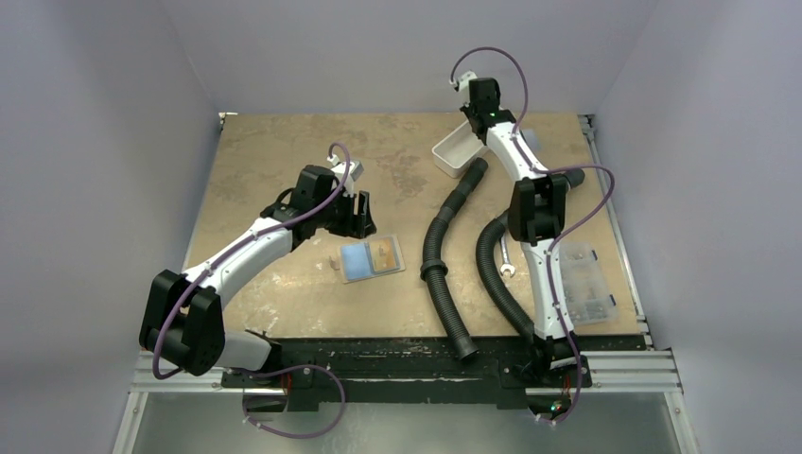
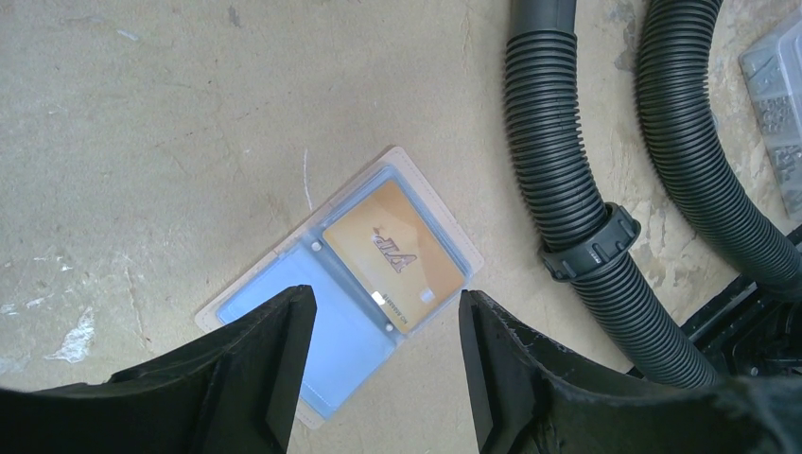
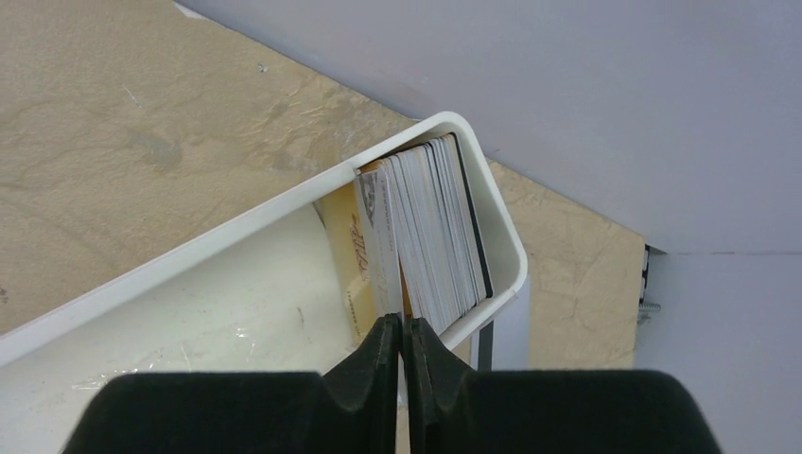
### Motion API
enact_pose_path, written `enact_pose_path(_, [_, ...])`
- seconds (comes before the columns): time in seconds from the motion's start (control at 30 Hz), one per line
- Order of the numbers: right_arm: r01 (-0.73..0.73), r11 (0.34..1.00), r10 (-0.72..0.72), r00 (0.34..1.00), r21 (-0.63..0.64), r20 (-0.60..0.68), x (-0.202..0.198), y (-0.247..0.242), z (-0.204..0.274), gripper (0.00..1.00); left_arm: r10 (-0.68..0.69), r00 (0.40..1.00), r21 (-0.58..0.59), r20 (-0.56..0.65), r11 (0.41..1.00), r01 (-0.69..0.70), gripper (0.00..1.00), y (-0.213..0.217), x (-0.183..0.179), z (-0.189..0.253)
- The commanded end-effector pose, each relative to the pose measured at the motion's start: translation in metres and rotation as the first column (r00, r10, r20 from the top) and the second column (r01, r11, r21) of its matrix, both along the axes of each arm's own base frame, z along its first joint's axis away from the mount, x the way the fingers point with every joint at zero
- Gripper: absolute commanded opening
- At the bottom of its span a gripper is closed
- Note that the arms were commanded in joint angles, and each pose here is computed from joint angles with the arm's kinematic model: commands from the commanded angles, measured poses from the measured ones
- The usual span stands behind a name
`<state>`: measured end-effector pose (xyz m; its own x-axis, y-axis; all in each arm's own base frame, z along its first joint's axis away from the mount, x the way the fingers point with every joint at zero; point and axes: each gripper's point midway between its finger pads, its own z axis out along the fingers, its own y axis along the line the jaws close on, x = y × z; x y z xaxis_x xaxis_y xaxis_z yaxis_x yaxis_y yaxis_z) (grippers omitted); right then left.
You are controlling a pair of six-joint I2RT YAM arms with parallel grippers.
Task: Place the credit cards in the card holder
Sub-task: Pick up the credit card from the storage box.
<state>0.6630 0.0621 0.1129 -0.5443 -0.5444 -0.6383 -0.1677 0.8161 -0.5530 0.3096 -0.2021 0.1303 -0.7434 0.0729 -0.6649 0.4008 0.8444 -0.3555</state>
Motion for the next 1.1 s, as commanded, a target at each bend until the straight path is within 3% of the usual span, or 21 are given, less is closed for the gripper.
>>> enact_pose_path(0.0, [-0.007,0.999,0.002,0.992,0.040,0.124,0.004,0.001,0.061,0.09,-0.001,1.000,-0.028,0.014,1.000,0.001,0.62,-0.003,0.003,0.004])
enact_pose_path(0.33, [0.009,1.000,-0.012,0.990,0.018,0.140,0.011,-0.002,0.061,0.06,0.002,1.000,-0.027,0.013,1.000,-0.002,0.62,-0.002,0.003,0.003])
enact_pose_path(0.43, [0.007,0.999,-0.013,0.990,0.045,0.140,0.010,0.001,0.064,0.00,0.001,1.000,-0.027,0.015,1.000,-0.001,0.62,-0.002,0.003,0.004])
enact_pose_path(0.57, [0.007,0.993,-0.024,0.989,0.118,0.145,0.000,0.010,0.076,0.00,0.003,1.000,-0.027,0.011,1.000,-0.002,0.62,-0.002,0.004,0.002])
enact_pose_path(0.8, [0.123,0.959,-0.168,0.972,0.256,0.165,-0.010,0.014,0.088,0.00,-0.002,1.000,-0.032,0.008,0.999,0.003,0.62,-0.004,0.003,0.002])
enact_pose_path(1.07, [0.244,0.825,-0.367,0.918,0.509,0.154,-0.024,0.019,0.110,0.00,-0.007,1.000,-0.041,0.002,0.999,0.007,0.62,-0.005,0.003,0.001])
